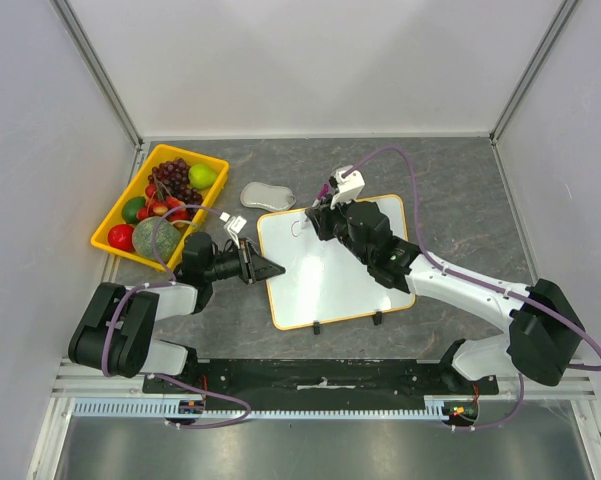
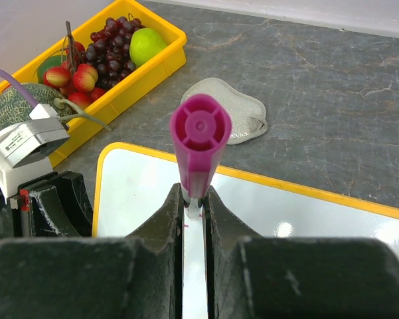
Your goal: Write a sentence on the whiteboard
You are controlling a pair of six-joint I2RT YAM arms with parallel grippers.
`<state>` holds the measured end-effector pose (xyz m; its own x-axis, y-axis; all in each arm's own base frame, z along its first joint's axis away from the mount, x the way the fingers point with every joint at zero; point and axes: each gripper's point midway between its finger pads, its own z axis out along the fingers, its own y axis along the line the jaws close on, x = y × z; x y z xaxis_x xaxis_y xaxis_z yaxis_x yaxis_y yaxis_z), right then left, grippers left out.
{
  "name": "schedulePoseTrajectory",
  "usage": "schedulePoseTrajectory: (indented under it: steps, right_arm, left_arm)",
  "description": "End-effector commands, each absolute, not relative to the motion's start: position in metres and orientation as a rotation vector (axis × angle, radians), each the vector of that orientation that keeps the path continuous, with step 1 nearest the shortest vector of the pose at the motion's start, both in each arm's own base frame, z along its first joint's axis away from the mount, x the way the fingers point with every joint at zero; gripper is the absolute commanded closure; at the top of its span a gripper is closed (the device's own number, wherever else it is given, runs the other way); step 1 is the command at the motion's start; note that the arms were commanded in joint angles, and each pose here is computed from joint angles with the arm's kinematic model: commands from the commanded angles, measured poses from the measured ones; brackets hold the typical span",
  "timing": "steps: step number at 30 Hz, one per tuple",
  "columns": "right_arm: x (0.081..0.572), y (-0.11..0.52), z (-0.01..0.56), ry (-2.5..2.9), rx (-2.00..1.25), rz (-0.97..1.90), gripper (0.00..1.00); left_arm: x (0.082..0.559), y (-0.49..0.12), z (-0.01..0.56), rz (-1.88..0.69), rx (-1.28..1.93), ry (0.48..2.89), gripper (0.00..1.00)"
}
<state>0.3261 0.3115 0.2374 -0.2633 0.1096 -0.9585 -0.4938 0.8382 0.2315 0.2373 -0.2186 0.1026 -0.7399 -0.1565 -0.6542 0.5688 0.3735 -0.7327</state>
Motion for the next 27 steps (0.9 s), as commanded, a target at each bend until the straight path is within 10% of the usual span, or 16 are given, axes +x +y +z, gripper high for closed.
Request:
schedulePoseTrajectory:
  steps: [1,27]
  right_arm:
    - [0.325,0.312,0.234,1.766,-0.309,0.591,1.00]
    - [0.320,0.295,0.215,1.815,-0.320,0.512,1.00]
  left_arm:
    - [0.236,-0.220,0.094,-1.368,0.436,1.972,0.98]
    - [0.237,-0.220,0.093,-1.366,0.438,1.973,0.98]
